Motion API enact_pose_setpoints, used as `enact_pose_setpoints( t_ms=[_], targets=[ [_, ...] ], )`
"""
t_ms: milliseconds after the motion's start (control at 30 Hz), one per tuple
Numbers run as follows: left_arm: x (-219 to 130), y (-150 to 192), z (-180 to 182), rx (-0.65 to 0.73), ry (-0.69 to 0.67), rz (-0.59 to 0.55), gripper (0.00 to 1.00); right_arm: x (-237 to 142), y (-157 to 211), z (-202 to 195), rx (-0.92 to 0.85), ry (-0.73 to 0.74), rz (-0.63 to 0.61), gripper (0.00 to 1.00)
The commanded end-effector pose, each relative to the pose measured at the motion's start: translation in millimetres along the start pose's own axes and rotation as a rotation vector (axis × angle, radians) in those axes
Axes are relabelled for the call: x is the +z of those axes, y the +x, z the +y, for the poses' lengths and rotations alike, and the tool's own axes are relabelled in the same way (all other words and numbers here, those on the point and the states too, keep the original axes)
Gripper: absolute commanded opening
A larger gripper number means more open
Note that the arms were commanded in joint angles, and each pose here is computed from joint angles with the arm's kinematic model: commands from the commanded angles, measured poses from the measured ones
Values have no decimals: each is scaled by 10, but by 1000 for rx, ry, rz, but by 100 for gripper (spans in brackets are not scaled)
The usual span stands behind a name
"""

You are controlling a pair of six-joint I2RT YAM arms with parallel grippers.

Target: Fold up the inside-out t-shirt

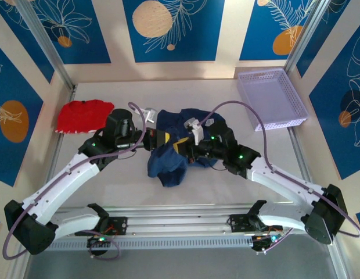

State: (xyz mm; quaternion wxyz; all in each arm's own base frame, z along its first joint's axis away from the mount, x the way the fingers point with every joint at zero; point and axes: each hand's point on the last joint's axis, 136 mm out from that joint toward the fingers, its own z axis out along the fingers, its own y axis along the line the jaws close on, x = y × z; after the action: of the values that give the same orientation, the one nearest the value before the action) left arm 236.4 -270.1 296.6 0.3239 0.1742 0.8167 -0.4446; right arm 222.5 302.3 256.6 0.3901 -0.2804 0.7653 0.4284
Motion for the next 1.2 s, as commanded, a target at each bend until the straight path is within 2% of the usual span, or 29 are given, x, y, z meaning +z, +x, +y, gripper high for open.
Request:
enact_pose_setpoints(
  t_ms=[0,67,167,367,600,633,700,800,833,900,967,1000,1067,1167],
  targets=[
    [-100,-58,-51,55,0,-56,16,-200,-79,166,31,-182,-48,0],
    [-106,-1,-32,76,1,-47,30,-273,-100,180,48,-244,-62,0],
    [-49,121,-85,83,65,-9,37,-327,-126,163,61,-289,-86,0],
    [68,213,-192,88,160,38,38,-356,-134,152,59,-307,-92,0],
    [230,99,-164,79,162,34,39,-352,-57,166,36,-324,-75,0],
    [267,83,-135,74,153,37,38,-353,-46,168,35,-326,-73,0],
    [332,61,-96,67,139,43,29,-360,-25,169,29,-328,-73,0],
    [387,31,-125,70,170,40,5,-368,27,136,27,-306,-71,0],
    [364,-1,-162,89,185,26,0,-364,64,97,35,-284,-65,0],
    [231,-53,-268,158,221,-21,0,-339,142,-127,97,-152,-56,2],
    [20,-84,-418,268,260,-93,0,-365,272,-556,216,105,-32,16],
    [-63,-86,-464,317,267,-123,0,-400,337,-657,248,175,-13,23],
    [-188,-41,-485,413,257,-161,0,-472,355,-649,223,209,-9,31],
    [-233,60,-421,507,229,-173,0,-555,249,-440,85,168,-42,37]
  ],
)
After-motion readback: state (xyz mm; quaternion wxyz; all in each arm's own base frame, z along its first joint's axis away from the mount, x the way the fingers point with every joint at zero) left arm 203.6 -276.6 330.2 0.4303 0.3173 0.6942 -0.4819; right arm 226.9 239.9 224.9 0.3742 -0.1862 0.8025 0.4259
